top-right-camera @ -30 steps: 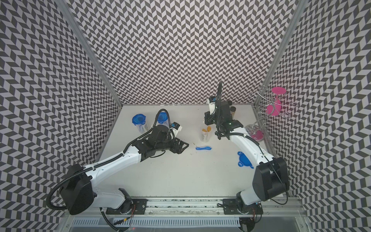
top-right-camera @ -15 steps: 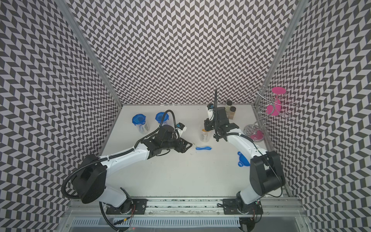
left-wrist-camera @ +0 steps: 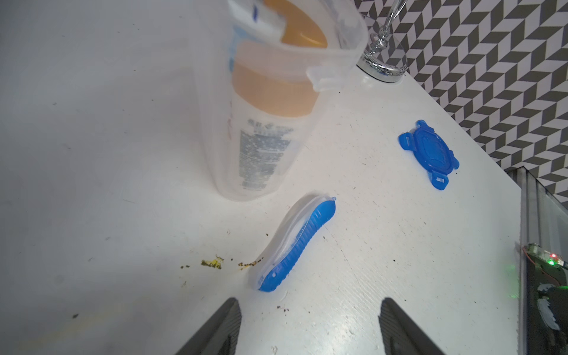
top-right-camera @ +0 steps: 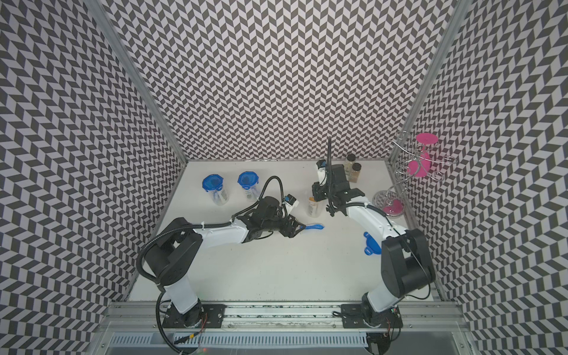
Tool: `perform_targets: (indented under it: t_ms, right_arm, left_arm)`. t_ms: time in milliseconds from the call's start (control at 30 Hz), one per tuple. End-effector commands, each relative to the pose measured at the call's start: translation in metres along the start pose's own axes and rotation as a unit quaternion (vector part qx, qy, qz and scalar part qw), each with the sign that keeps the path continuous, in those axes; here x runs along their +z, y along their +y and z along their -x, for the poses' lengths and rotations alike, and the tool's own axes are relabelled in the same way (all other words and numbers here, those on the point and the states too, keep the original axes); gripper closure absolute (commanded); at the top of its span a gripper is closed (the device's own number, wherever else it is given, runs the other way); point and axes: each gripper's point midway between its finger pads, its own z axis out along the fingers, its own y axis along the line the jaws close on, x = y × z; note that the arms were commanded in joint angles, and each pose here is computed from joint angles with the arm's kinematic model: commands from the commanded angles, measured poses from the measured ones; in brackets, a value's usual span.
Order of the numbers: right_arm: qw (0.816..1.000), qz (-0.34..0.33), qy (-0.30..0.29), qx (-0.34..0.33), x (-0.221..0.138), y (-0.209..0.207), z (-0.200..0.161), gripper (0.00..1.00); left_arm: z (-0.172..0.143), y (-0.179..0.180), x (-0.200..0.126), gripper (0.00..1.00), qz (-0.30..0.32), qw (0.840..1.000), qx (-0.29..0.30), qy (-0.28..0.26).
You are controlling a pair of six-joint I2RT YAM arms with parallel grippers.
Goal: Pack away toiletry kits
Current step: Place the toiletry item into the container.
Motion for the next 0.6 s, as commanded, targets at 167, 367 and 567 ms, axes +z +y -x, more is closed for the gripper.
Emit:
perform_targets:
  t_ms: [167,367,567]
  right_arm:
    - [0.999,0.01,-0.034,0.009,-0.025,0.008,0.023,0.68]
    - [0.999,0.008,-0.034,0.041,-0.051,0.009,0.021,0.62]
    - [0.997,0.011,-0.027,0.068,-0.067,0.006,0.01,0.61]
  left_arm:
    - [0.003,0.001,0.021,0.26,-0.015,1.0,0.015,-0.024]
    - [-0.006,0.008,0.031,0.25,0.015,0.999,0.029,-0.025]
    - [-0.01,0.019,0.043,0.26,0.034,0.999,0.036,-0.02]
